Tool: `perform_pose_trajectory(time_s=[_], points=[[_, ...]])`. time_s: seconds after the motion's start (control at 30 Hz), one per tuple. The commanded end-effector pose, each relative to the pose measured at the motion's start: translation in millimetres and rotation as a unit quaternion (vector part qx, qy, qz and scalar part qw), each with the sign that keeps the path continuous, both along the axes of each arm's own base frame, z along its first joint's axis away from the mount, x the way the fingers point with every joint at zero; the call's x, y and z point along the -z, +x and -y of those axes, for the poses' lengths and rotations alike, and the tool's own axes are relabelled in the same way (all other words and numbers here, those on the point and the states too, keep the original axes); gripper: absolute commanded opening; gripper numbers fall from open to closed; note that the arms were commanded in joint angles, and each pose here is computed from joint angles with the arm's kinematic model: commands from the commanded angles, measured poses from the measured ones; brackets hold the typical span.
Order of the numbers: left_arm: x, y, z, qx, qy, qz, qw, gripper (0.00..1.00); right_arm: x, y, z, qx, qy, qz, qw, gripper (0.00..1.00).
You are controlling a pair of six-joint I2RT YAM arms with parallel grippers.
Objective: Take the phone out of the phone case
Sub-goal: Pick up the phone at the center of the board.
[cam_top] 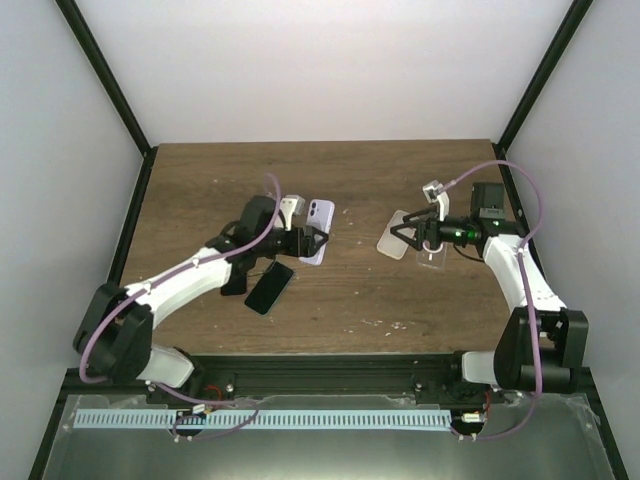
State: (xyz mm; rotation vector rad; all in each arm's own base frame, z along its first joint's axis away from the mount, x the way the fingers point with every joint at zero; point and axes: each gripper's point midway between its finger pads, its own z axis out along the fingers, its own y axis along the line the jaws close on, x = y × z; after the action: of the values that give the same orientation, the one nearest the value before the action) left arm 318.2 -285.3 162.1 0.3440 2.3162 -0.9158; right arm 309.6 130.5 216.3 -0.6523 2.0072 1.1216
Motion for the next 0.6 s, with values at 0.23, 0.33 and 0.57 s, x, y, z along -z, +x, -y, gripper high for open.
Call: perform_pose_trajectory(time_s=[0.23,0.33,0.57], points=[[-127,-28,3,0.014,-0.266,0.160,0.951,0.48,-51,-48,-105,-0.185,0.007,0.039,0.982,1.00],[-142,-39,0,0.023,-0.294,0.181,0.938,0.48,-56,-47,-122,-0.201,0.015,0.014,0.979,1.00],[-165,-58,-9,0.028,-0.329,0.211,0.920,0.47,-55,-53,-155,-0.254,0.036,-0.027,0.966,1.00]])
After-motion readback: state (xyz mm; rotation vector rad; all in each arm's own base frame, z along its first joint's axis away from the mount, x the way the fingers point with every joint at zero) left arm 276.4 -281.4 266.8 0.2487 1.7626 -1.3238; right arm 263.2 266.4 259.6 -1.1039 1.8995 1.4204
